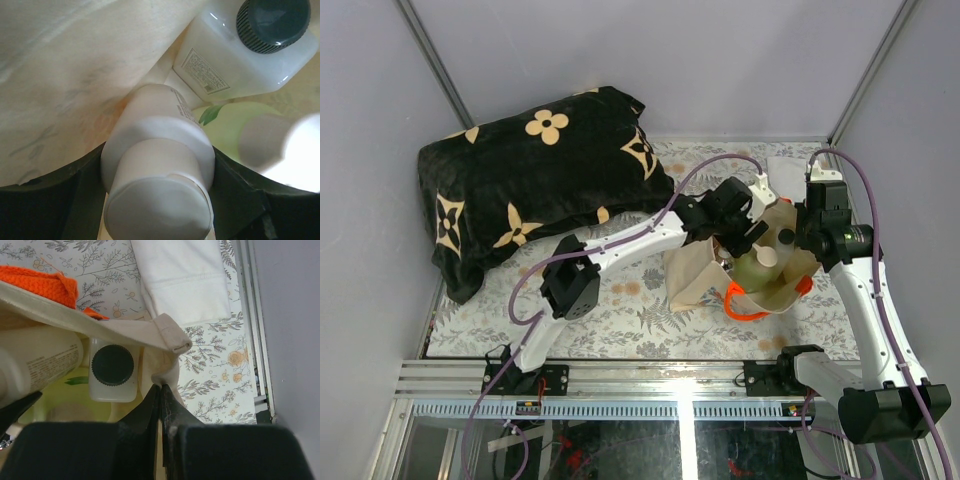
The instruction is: Place the personal care products into the canvas bag
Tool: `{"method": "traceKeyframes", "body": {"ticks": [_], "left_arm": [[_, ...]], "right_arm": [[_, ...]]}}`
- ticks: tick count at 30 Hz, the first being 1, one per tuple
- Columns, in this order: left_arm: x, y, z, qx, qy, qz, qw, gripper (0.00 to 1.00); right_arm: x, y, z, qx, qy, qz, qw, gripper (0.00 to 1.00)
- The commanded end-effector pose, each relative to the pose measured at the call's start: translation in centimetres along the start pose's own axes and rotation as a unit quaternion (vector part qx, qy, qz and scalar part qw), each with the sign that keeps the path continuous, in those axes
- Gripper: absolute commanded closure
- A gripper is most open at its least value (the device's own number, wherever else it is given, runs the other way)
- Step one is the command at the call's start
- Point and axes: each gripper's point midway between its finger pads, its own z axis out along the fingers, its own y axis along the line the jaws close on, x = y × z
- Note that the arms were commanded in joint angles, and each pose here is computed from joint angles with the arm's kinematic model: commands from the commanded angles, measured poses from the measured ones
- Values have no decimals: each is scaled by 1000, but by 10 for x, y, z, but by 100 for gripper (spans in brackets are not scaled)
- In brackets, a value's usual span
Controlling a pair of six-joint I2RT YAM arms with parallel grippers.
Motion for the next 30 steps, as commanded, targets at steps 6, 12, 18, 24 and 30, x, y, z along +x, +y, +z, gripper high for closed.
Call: {"method": "traceKeyframes", "body": {"ticks": [6,12,18,24,30], "left_arm": [[1,-20,24,27,-2,7,1000,68],[3,-18,24,24,-2,4,1000,51],[-4,-20,12,25,-9,2,1000,11],[-49,-19,-31,27,-67,-11,997,0],[-111,-3,-97,17,-161,-47,986,0]], "right_arm": [[7,-9,-10,19,22,2,1000,100],[3,-11,-15,21,9,16,1000,94],[5,-10,-15,19,12,15,1000,88],[-1,-9,-16,15,4,14,1000,86],[-17,-6,-22,0,-22,20,1000,86]]}}
